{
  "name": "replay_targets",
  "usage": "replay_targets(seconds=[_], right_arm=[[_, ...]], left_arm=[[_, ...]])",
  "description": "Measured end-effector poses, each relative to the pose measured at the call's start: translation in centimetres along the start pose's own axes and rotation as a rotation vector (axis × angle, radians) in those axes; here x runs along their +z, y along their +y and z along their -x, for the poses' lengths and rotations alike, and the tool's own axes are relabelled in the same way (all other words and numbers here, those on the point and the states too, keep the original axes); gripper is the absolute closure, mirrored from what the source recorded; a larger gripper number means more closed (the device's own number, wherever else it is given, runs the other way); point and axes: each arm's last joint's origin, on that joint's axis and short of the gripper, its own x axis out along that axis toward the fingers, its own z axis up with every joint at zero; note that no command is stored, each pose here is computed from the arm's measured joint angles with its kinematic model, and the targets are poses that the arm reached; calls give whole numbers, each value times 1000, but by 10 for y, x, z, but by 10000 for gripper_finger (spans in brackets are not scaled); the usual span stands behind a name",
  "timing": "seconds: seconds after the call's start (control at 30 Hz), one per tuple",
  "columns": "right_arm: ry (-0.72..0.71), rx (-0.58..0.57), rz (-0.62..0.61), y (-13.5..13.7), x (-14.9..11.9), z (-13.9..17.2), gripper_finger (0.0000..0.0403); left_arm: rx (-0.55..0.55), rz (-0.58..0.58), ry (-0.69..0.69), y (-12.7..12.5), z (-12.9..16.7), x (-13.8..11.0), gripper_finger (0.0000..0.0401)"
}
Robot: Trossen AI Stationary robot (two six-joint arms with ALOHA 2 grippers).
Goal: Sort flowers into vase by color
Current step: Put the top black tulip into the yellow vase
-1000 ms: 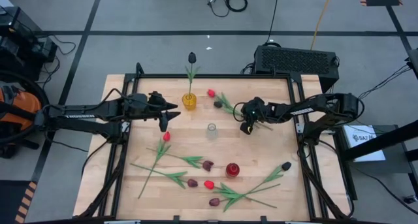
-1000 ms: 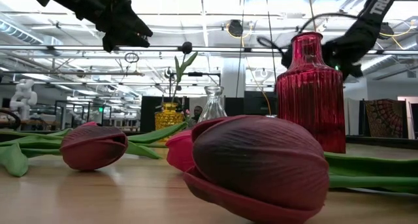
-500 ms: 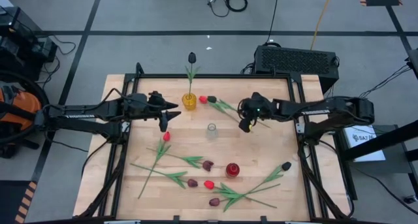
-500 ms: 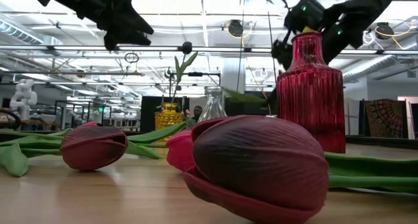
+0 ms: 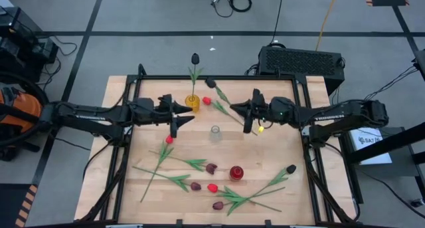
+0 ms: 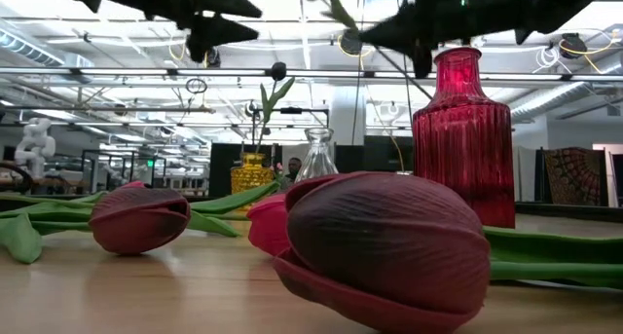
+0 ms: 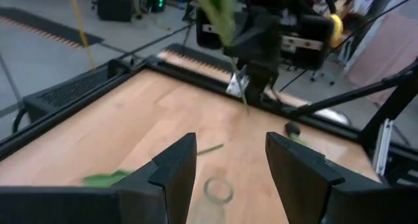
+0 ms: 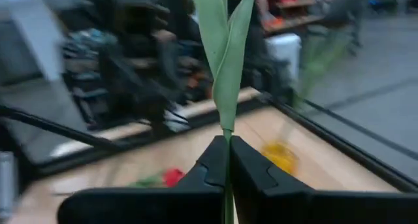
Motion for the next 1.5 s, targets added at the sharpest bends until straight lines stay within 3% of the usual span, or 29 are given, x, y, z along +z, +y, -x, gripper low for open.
replay_targets(seconds=[0.23,0.53,0.97,1.3,1.5], right_arm=[[-120,111,-19,22,-5,-9,399],[-184,157,-66,31,-16,-20,393],[-272,205,-136,38,-20,-32,392],[-220,206,-83,51,-18,-49,392],[-221,211,-78,52,-18,-48,392]], left_arm=[[-56,-1,-98,-8,-28,-6,179],[-83,-9,-172,-11,-34,-2,107],[-136,-10,-187,-13,-45,-8,104],[-160,-51,-134,-27,-79,-12,104],[-171,-68,-122,-28,-85,-13,104]])
